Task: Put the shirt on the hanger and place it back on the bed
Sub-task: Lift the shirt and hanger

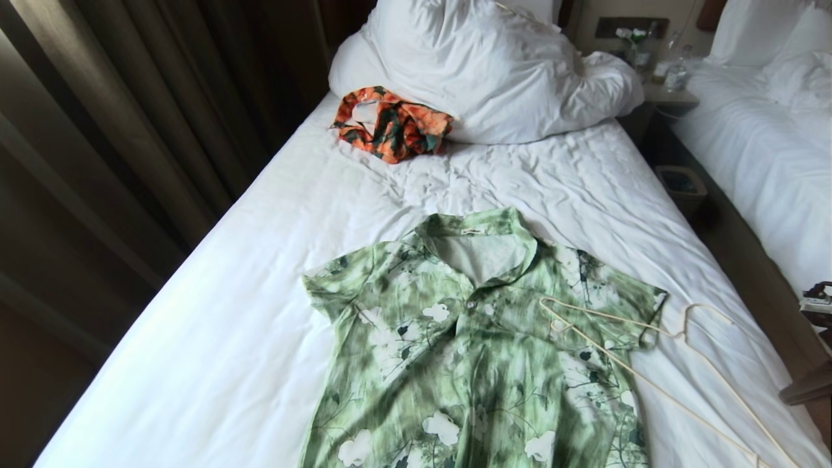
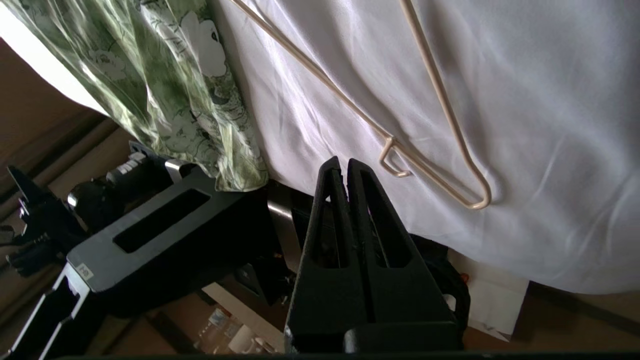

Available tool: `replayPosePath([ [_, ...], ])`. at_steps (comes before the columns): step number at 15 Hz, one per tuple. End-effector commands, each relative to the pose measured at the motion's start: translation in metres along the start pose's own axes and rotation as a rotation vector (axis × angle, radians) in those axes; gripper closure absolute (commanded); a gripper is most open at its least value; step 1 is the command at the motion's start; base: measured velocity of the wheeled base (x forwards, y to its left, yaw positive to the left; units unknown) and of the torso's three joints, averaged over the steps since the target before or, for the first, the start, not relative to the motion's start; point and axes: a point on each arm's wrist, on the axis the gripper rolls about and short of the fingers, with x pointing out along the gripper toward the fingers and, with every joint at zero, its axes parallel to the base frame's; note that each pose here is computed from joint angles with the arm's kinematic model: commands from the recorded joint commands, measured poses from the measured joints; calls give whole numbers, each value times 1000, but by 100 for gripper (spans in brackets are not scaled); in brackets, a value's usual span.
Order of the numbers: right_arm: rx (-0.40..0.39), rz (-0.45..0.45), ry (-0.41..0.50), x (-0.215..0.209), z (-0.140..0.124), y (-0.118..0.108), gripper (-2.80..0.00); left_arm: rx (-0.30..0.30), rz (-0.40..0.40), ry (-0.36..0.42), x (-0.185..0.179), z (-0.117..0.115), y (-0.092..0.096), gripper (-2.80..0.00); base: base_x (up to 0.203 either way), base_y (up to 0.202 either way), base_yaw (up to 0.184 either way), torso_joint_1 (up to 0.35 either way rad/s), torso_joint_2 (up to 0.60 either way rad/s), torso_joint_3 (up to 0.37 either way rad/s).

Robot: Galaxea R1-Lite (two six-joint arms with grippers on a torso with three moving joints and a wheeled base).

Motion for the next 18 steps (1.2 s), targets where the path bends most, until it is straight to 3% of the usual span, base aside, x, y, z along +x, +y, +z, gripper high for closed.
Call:
replayPosePath([
  [1,-50,45,34,5,3,-20,0,0,1,0,0,0,0,0,0,0,0,0,0,0],
  [3,-118,95,47,0,-5,-33,0,0,1,0,0,0,0,0,0,0,0,0,0,0],
  [4,-109,114,48,0,-5,-40,-280,0,1,0,0,0,0,0,0,0,0,0,0,0],
  [6,-114,130,40,4,-1,-53,-280,0,1,0,0,0,0,0,0,0,0,0,0,0],
  [10,-175,265,-93,8,3,-61,-280,0,1,0,0,0,0,0,0,0,0,0,0,0],
  [18,-273,349,-148,38,27,-55,-280,0,1,0,0,0,0,0,0,0,0,0,0,0],
])
